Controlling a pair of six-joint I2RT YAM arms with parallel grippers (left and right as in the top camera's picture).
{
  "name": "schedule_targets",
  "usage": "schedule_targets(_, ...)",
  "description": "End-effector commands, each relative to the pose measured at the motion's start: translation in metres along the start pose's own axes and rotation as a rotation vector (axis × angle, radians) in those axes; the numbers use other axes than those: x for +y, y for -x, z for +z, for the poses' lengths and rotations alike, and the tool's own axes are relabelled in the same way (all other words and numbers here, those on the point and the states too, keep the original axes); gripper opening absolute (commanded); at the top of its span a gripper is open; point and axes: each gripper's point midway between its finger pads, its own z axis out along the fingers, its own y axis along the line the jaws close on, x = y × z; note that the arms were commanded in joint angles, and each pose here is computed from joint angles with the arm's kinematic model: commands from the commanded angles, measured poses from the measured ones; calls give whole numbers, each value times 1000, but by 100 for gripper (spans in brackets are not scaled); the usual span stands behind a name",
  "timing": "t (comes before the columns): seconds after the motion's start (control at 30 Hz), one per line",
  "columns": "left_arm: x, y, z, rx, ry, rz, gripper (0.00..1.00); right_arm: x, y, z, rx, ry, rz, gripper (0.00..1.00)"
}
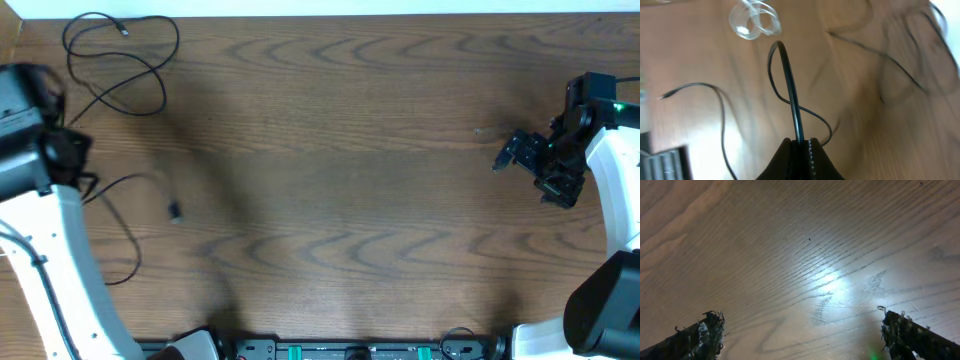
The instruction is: Untangle cables
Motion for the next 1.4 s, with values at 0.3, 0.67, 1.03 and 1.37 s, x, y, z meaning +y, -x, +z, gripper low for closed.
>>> schedule_targets(0.3, 46, 43, 30, -55, 136, -30, 8, 0, 1, 4, 4, 2, -1, 99)
schedule_targets(0.67, -15, 8, 90, 105, 66, 236, 7, -1, 0, 4, 9, -1, -1, 99)
schedule_targets(1.03, -67, -52, 121, 208, 47, 490, 7, -1, -1, 4, 12, -2, 0, 99)
schedule_targets(1.37, -105, -72, 121, 172, -28, 560, 7, -3, -6, 3, 31, -11, 2, 99)
